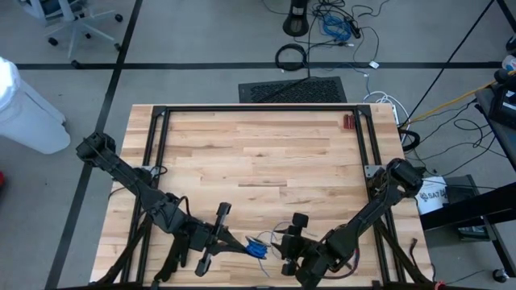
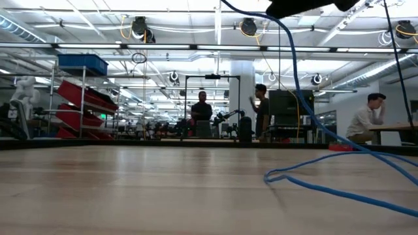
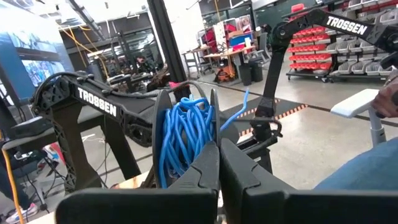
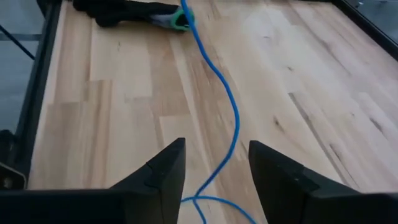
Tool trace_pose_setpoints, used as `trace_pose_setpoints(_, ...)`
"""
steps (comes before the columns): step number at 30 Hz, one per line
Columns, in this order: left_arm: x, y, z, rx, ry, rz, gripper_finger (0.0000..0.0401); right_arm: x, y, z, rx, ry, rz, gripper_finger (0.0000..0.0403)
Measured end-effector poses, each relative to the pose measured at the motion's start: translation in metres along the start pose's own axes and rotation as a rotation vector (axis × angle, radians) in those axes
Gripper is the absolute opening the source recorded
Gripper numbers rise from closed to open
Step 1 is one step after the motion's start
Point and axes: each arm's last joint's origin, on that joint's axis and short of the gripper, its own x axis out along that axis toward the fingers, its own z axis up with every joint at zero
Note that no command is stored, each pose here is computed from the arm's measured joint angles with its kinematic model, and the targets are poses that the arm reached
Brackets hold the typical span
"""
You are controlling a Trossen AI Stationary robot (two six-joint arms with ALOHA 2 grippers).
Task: Coil cords
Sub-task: Coil the blue wire onto the black spool
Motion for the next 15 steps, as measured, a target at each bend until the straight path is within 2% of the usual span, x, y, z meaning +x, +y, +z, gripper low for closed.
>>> trace_pose_setpoints(7, 0.0, -0.001, 0.0, 0.002, -0.003, -0.002, 0.0, 0.012, 0.001, -0.007, -0.002, 0.014, -0.034, 0.0116)
trace_pose_setpoints(15, 0.0, -0.002, 0.001, 0.004, -0.003, -0.004, 0.0, 0.012, 0.001, -0.007, 0.004, 0.008, -0.041, 0.0008)
